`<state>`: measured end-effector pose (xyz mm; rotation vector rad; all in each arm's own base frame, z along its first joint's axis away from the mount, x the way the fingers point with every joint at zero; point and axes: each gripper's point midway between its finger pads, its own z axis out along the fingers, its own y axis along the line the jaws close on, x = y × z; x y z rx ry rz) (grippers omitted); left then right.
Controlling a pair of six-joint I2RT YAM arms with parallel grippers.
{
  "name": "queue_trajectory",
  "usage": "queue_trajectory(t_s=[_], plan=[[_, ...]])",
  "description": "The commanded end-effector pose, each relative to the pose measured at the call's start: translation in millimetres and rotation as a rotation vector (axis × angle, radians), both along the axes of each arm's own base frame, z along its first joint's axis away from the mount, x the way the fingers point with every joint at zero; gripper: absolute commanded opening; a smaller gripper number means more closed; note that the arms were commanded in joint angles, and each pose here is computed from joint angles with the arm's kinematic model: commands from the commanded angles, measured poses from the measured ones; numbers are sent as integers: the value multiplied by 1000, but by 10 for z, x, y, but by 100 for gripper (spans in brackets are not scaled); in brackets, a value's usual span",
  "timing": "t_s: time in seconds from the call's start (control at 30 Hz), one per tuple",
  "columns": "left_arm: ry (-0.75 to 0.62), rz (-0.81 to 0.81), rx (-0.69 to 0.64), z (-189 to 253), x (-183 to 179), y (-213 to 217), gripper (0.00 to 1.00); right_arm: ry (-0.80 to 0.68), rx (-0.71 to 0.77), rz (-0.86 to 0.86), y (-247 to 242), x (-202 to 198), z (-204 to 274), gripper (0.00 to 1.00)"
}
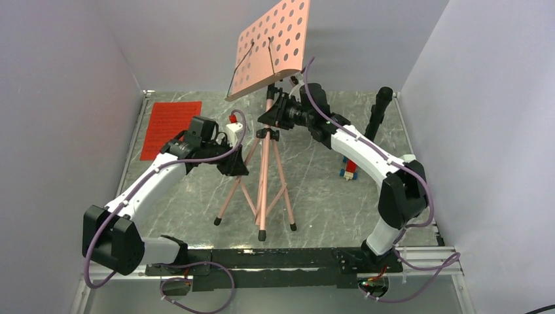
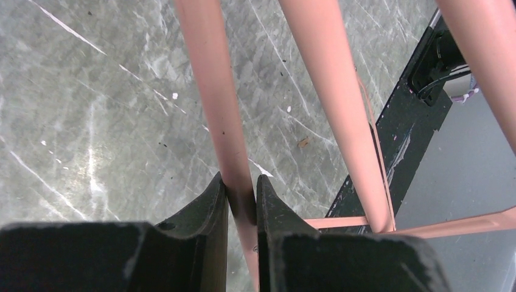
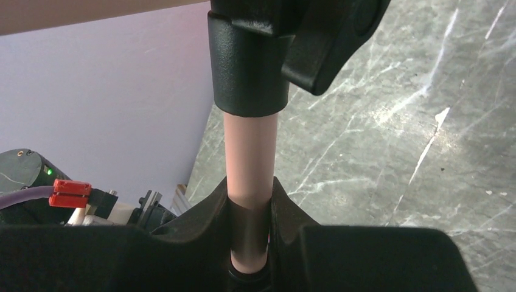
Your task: Pack up the instrument practice props
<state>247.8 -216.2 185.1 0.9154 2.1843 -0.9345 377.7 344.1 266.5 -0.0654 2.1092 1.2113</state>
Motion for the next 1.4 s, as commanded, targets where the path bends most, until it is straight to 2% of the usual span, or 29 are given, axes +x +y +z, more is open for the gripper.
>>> queue_trajectory(t_s=[0.0, 0.37, 0.8, 1.03, 1.1, 1.13, 1.2, 1.27, 1.3, 1.37], plan=[[-205, -142, -184, 411, 31, -237, 1, -168, 47, -55, 1, 240, 262, 0], [-74, -57, -199, -55, -43, -100, 1, -102, -31, -43, 8, 260, -300, 0], [125, 107, -386, -252, 14, -167, 1, 46, -105, -77, 24, 375, -1105, 0], [216, 228, -434, -374, 28, -136, 1, 96, -153, -90, -18, 401, -1405, 0], [302, 309, -478, -401, 45, -109, 1, 76, -163, -58, -57, 359, -1421, 17], [320, 339, -482, -430, 64, -82, 1, 61, -165, -34, -81, 328, -1407, 30], [339, 390, -481, -491, 108, -24, 1, 33, -161, 36, -130, 217, -1339, 66], [349, 410, -496, -514, 125, 2, 1, 38, -164, 78, -213, 84, -1289, 94], [347, 419, -503, -515, 139, 10, 1, 49, -166, 88, -260, 21, -1259, 99], [342, 426, -512, -511, 148, 12, 1, 87, -177, 100, -357, -134, -1243, 100]])
